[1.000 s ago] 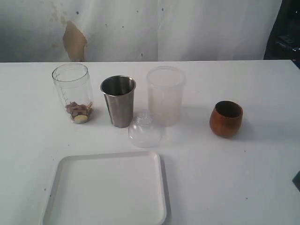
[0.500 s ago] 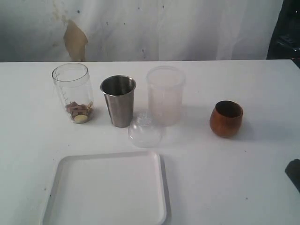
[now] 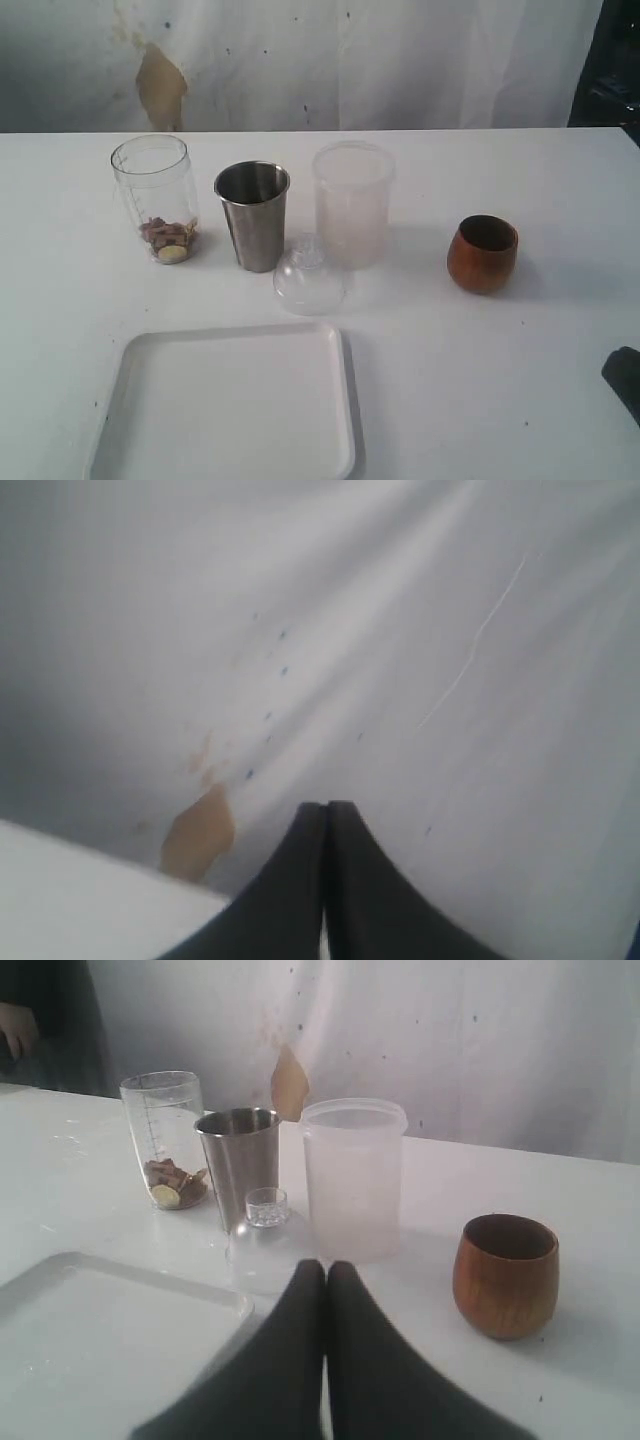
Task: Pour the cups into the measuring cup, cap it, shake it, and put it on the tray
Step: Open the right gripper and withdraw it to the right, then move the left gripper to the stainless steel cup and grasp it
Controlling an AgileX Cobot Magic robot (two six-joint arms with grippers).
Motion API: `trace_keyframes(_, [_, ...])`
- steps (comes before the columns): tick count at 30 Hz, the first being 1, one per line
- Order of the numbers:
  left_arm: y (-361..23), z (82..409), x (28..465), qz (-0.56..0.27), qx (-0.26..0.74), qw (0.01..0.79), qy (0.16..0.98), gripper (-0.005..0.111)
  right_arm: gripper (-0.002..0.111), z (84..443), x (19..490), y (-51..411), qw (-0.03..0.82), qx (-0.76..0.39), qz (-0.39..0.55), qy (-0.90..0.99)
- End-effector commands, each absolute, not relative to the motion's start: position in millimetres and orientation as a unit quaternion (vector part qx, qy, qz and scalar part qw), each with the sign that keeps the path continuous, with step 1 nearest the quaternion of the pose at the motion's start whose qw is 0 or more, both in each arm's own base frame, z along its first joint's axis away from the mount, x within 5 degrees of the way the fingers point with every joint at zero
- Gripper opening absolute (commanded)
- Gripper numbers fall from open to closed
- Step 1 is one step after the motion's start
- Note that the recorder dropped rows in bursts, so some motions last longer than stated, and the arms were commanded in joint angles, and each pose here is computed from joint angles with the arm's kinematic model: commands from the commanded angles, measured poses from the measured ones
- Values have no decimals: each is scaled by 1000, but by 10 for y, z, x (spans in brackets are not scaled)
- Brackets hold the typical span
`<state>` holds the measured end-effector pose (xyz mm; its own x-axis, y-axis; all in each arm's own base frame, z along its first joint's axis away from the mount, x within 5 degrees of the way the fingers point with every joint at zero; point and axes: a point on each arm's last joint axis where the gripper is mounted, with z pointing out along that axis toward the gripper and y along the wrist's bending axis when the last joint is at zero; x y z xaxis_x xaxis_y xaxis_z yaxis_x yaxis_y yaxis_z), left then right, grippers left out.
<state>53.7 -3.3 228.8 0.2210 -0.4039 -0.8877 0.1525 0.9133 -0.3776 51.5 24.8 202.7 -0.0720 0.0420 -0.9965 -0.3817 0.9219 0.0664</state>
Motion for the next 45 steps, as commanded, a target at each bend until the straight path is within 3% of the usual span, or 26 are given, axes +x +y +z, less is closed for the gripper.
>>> trace_keyframes(1, [-43, 2534, 426, -238, -97, 841, 476, 0, 0, 2001, 521, 245, 668, -118, 152, 719])
trace_keyframes(6, [-104, 2816, 503, -195, -38, 847, 493, 0, 0, 2001, 521, 245, 668, -118, 152, 719])
trace_keyframes(9, [-185, 2940, 651, -224, -13, 826, 516, 0, 0, 2001, 521, 245, 668, -118, 152, 719])
trace_keyframes(16, [-463, 2775, 1161, -265, 115, 741, 606, 1, 0, 2001, 521, 245, 668, -118, 152, 719])
trace_keyframes(21, [-557, 2530, 1456, -310, 129, 681, 650, 24, 0, 2001, 521, 245, 668, -118, 152, 719])
trace_keyframes(23, [-584, 2432, 1555, -327, 129, 664, 660, 39, 0, 2001, 521, 245, 668, -118, 152, 719])
trace_keyframes(24, [-598, 2346, 1633, -332, 132, 655, 666, 53, 0, 2001, 521, 245, 668, -118, 152, 719])
trace_keyframes(26, [-604, 2216, 1744, -330, 132, 647, 675, 65, 0, 2001, 521, 245, 668, -118, 152, 719])
trace_keyframes(33, [-810, 1948, 2194, -332, 188, 621, 685, 80, 0, 2001, 521, 245, 668, -118, 152, 719])
trace_keyframes(39, [-1124, 1661, 2372, -270, 224, 631, 692, 80, 0, 2001, 521, 245, 668, -118, 152, 719])
trace_keyframes(45, [-1371, 1446, 2590, -259, 220, 630, 698, 80, 0, 2001, 521, 245, 668, -118, 152, 719])
